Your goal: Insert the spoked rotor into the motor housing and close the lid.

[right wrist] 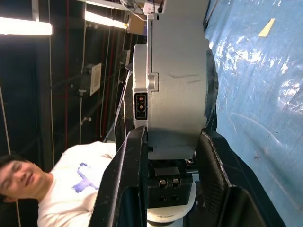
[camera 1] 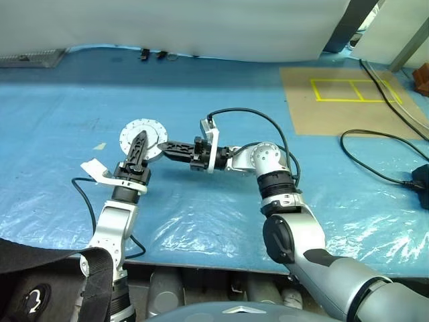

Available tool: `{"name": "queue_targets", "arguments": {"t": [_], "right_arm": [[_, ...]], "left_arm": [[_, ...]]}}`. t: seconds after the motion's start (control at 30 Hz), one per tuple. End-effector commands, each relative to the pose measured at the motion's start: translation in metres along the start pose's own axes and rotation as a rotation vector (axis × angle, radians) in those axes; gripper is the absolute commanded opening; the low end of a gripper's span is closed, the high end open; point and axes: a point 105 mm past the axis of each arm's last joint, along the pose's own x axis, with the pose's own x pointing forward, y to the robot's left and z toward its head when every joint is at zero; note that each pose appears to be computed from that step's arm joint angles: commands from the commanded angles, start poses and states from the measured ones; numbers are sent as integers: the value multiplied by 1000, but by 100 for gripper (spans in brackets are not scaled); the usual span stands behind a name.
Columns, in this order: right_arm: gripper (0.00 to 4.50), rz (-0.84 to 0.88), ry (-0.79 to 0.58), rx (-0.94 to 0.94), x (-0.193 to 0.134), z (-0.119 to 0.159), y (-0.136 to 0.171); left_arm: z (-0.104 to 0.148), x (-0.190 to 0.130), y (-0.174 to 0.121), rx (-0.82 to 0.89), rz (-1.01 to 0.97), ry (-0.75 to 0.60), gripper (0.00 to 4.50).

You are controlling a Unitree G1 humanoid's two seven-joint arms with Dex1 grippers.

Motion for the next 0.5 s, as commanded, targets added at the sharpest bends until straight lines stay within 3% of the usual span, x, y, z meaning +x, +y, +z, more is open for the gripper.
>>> {"name": "queue_targets", "arguments": {"t": [0.03,0.4,0.5], "right_arm": [[108,71,-123,-57,10,31,27],[108,-4,-108,-83,20,28,16],[205,25,-112,-109,18,33,24]], "left_arm": [[-4,4,-5,40,-7,17,247],[-6,16,-10,-62,-53,-69,247],[-3,19,-7,-81,-46,-107,247]]}}
